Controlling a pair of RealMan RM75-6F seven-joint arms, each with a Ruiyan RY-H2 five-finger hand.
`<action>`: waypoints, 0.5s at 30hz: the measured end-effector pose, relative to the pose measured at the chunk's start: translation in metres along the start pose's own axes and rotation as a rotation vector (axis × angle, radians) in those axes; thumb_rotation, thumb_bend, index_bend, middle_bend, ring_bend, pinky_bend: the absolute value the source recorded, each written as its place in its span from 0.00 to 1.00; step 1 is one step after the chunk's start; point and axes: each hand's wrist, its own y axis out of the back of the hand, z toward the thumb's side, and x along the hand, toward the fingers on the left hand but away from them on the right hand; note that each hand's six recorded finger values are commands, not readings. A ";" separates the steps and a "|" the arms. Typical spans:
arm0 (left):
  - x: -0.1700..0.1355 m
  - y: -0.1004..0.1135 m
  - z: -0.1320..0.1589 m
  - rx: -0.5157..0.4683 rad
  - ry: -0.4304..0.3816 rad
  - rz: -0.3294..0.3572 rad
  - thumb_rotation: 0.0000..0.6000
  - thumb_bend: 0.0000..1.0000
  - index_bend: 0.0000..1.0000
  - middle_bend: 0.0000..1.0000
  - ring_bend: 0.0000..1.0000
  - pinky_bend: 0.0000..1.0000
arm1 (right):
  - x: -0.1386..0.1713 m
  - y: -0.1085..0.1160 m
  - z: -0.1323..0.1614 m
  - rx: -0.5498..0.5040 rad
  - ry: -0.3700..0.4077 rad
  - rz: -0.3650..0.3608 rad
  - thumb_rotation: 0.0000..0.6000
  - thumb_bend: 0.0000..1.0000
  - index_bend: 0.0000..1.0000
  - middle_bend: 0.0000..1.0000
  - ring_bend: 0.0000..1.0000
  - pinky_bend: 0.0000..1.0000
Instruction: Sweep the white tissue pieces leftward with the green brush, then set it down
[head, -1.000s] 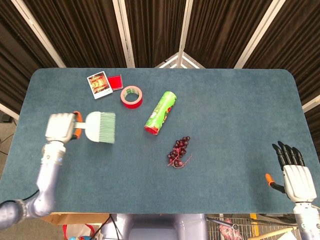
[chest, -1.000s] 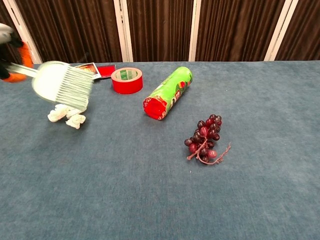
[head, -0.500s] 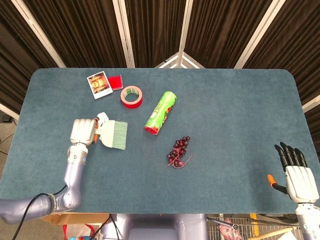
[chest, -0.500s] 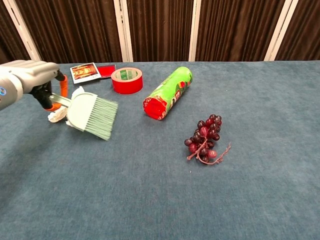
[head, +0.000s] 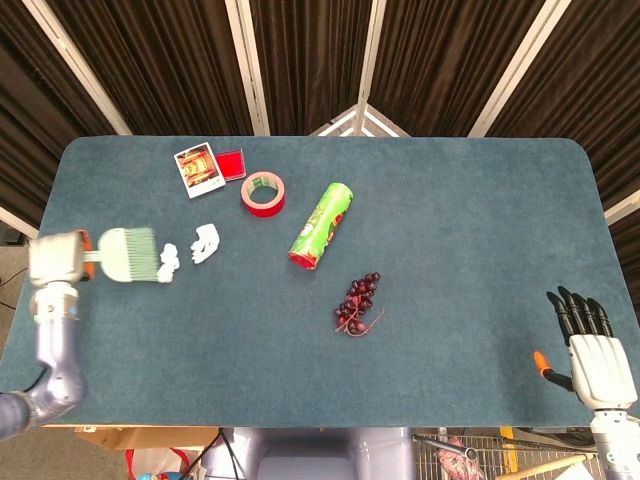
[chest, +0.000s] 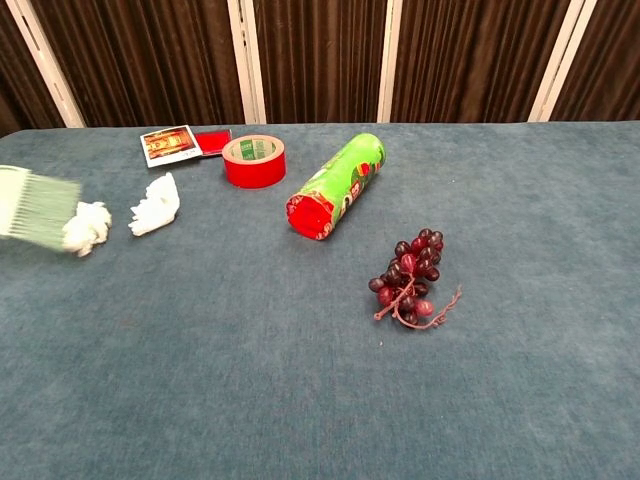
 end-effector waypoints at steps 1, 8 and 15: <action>0.001 0.003 -0.009 -0.009 0.014 0.006 1.00 0.70 0.77 1.00 1.00 1.00 | 0.000 0.000 0.000 0.000 0.001 -0.001 1.00 0.32 0.00 0.00 0.00 0.00; 0.001 0.027 -0.043 -0.127 0.039 0.065 1.00 0.70 0.77 1.00 1.00 1.00 | -0.001 -0.001 0.003 0.003 0.007 -0.001 1.00 0.32 0.00 0.00 0.00 0.00; -0.007 0.037 0.036 -0.205 -0.113 0.044 1.00 0.70 0.77 1.00 1.00 1.00 | -0.004 -0.004 0.005 -0.002 0.012 0.012 1.00 0.32 0.00 0.00 0.00 0.00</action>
